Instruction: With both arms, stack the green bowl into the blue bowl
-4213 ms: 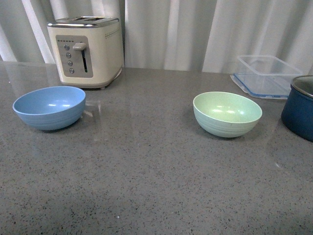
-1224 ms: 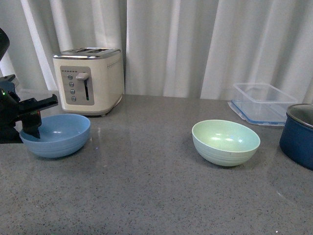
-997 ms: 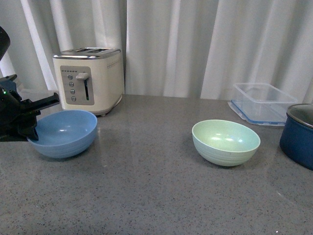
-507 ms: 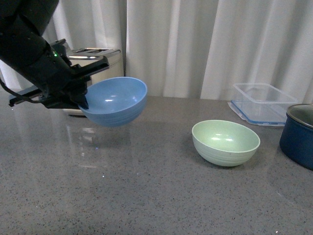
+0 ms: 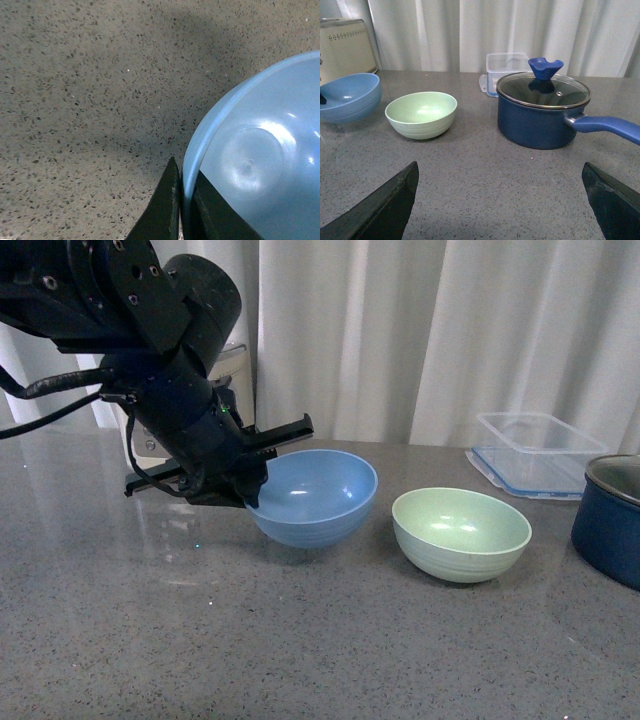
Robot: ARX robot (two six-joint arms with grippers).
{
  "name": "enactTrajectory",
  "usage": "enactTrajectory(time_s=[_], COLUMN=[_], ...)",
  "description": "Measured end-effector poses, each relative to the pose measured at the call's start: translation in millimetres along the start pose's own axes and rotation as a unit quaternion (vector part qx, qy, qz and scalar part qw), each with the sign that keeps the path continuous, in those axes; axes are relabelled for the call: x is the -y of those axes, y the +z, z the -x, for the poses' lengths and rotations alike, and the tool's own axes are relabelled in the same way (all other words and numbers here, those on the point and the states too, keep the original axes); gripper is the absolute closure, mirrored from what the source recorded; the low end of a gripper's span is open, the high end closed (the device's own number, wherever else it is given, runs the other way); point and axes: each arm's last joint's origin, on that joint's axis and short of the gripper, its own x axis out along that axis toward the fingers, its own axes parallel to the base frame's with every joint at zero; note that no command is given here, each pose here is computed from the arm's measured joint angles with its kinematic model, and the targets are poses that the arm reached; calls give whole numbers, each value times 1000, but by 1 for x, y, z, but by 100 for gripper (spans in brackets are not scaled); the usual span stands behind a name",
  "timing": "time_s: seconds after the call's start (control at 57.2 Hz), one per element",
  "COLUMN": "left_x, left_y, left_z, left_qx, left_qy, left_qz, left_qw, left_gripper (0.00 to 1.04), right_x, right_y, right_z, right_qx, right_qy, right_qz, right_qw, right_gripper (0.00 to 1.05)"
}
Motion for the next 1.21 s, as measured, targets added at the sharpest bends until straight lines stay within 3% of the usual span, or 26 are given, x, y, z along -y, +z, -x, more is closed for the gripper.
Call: enactTrajectory(time_s=[0.402,0.647,0.927,1.066,1.154,1.206], left_x=[5,11,-3,-31,-43,-53], left_y=[-7,1,16,3,-9,-23], left_z=[-22,3,102,163,181,182], left_qx=[-21,-1,125,253,371,400], left_qy=[11,-25,-68,-54,12,23], left_qz=[1,-7,-45,-73,-94,-108], left_qw=[1000,1000,989,963,924,910], left_gripper=[100,49,5,7,22,31], right_x=[0,0,0,0,0,0], right_y=[0,0,0,0,0,0], right_z=[0,0,0,0,0,0], right_qx=[0,0,0,0,0,0], right_qy=[0,0,0,0,0,1], right_qz=[0,0,0,0,0,0], right_qw=[1000,1000,1000,1000,1000,1000], right_gripper=[10,10,10,10,10,10])
